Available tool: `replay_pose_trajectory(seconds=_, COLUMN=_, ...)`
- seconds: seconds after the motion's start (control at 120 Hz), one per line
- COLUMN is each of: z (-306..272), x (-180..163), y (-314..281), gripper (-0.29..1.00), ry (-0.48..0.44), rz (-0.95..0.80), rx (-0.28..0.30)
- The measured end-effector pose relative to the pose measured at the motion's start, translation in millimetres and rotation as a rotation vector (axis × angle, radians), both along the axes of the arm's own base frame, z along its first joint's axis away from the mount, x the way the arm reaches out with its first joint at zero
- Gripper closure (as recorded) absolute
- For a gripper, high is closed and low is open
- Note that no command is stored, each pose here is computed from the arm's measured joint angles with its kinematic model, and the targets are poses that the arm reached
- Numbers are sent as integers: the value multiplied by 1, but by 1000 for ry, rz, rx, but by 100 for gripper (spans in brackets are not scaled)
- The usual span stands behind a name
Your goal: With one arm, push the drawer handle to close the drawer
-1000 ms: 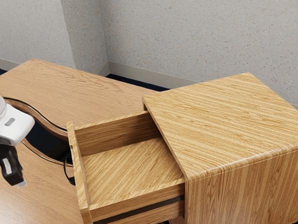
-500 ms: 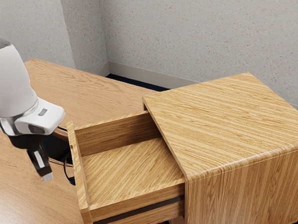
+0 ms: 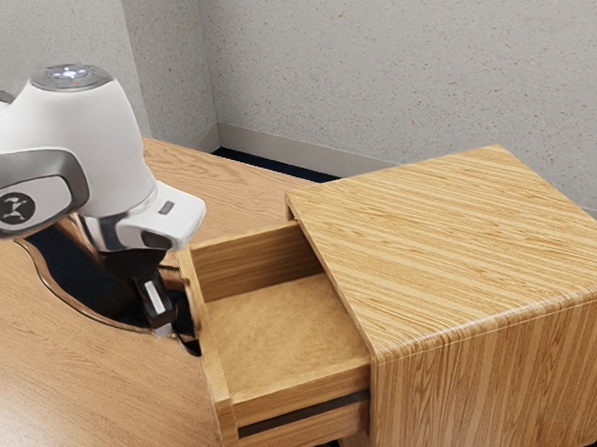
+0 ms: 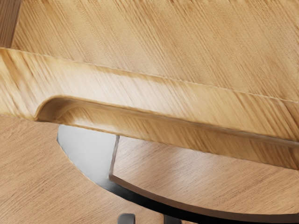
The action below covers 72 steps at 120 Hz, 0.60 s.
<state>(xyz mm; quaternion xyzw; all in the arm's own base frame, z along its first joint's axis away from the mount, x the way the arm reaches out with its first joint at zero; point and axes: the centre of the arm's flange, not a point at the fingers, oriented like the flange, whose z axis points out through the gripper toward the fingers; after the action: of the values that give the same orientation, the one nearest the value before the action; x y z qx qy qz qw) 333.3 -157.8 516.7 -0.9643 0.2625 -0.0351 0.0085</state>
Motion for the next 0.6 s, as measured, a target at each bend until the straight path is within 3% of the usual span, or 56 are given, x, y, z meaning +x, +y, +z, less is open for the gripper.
replay_pose_trajectory(seconds=0.6, z=-7, x=95, y=-69, gripper=70, ry=-33, rz=-37, rx=-38)
